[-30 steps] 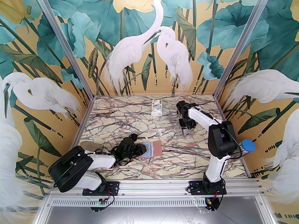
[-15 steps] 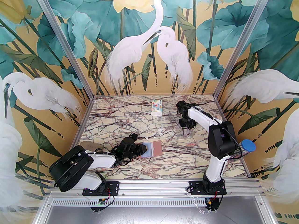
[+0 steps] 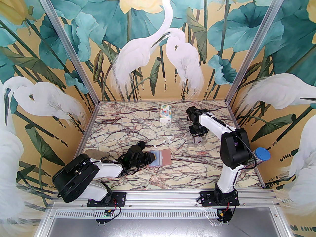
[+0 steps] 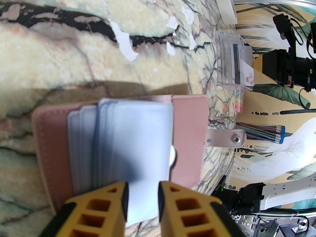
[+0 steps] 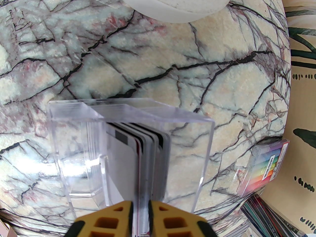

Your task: Put the credit cards into the card holder

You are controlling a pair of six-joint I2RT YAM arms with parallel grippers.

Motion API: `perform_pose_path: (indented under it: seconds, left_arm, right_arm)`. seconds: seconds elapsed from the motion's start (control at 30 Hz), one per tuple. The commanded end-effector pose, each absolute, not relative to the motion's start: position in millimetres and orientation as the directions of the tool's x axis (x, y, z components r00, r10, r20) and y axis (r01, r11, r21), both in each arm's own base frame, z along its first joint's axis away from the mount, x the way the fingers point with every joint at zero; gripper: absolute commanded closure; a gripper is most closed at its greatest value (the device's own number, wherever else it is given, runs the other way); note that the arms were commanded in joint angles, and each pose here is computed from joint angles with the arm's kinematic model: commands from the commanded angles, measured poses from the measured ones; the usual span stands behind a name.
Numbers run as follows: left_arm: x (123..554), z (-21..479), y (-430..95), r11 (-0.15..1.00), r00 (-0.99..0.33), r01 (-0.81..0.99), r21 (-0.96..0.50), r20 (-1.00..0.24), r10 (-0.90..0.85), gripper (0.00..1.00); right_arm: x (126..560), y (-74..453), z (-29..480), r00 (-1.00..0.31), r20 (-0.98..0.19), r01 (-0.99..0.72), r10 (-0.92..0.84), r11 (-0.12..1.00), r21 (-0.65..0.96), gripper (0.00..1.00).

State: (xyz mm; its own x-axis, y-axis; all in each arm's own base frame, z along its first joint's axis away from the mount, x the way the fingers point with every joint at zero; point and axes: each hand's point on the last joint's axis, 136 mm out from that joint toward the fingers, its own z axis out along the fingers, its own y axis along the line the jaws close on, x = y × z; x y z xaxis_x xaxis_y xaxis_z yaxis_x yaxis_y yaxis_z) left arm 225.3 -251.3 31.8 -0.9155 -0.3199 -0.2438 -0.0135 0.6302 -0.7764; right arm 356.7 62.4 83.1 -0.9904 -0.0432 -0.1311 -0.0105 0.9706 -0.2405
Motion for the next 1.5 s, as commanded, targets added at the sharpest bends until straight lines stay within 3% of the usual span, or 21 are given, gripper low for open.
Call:
perform_pose_path:
  seconds: [0.0, 0.1, 0.37, 0.53, 1.47]
  left_arm:
    - [215, 4, -239, 0.693, -0.931, -0.093, -0.714, -0.185, -0.315, 0.73]
    - [215, 3, -239, 0.694, -0.931, -0.093, -0.714, -0.185, -0.314, 0.73]
    - [215, 4, -238, 0.691, -0.930, -0.091, -0.717, -0.187, -0.317, 0.73]
    - [215, 4, -238, 0.691, -0.930, -0.092, -0.717, -0.186, -0.317, 0.73]
    - [214, 4, -238, 0.690, -0.930, -0.092, -0.718, -0.186, -0.318, 0.73]
  right_arm:
    - [361, 59, 109, -0.980, -0.194, 0.008, -0.041, 0.969, -0.248, 0.82]
    - [361, 61, 115, -0.976, -0.213, 0.011, -0.040, 0.973, -0.231, 0.80]
    - [362, 68, 113, -0.977, -0.211, 0.011, -0.029, 0.983, -0.184, 0.46]
    - [364, 66, 102, -0.982, -0.191, 0.018, -0.016, 0.985, -0.172, 0.36]
    - [358, 56, 60, -0.994, -0.107, 0.032, 0.014, 0.984, -0.173, 0.46]
